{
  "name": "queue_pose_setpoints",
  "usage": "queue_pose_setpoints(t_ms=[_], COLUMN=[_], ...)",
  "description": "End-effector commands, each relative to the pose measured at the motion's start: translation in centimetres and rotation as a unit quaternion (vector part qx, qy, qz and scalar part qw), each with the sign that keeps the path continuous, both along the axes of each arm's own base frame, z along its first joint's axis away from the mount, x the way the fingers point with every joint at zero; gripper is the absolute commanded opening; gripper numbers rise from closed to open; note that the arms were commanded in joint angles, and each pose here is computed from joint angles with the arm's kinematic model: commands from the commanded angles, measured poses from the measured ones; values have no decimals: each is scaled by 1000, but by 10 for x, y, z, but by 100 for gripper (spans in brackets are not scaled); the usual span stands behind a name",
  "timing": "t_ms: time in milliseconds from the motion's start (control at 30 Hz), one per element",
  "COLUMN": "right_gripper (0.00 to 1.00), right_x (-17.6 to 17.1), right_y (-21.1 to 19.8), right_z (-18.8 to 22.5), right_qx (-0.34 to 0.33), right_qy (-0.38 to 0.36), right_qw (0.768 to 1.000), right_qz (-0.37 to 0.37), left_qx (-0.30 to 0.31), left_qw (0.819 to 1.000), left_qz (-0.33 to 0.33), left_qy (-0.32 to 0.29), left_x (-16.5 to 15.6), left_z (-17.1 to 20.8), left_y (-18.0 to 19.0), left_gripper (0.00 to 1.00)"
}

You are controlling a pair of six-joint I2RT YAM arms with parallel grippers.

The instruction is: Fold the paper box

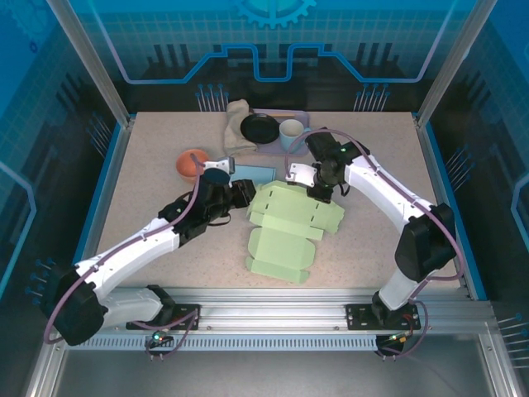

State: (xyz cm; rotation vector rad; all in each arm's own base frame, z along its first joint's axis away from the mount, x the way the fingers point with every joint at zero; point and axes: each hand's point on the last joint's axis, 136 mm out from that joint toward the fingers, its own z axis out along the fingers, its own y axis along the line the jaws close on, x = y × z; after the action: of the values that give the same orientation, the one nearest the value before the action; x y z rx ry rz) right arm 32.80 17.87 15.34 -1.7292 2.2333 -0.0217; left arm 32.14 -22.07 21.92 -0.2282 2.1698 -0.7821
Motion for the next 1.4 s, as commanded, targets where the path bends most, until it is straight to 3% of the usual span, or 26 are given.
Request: queue_pose_setpoints(t_ms=[0, 133, 633, 1033, 1367], right_gripper=[0, 0, 0, 0, 0], right_x=[-3, -1, -5, -2, -5], right_y=[0, 0, 5, 6, 11], right_z=[1, -2, -1, 5, 10], right_qx=[-5, -8, 4, 34, 62], right_qy=[-6, -5, 1, -2, -1], right_qw=[1000, 1000, 1000, 999, 998], right_qz=[-1, -1, 6, -1, 5], left_qx=[-47, -48, 29, -61, -73], left_qw=[998, 998, 999, 994, 993], left_qz=[-21, -27, 34, -77, -70], left_qy=[33, 43, 24, 55, 57], left_x=[2, 8, 44, 18, 23], left_z=[14, 8, -15, -20, -28], left_y=[-23, -38, -28, -80, -84], left_gripper=[24, 24, 26, 26, 25])
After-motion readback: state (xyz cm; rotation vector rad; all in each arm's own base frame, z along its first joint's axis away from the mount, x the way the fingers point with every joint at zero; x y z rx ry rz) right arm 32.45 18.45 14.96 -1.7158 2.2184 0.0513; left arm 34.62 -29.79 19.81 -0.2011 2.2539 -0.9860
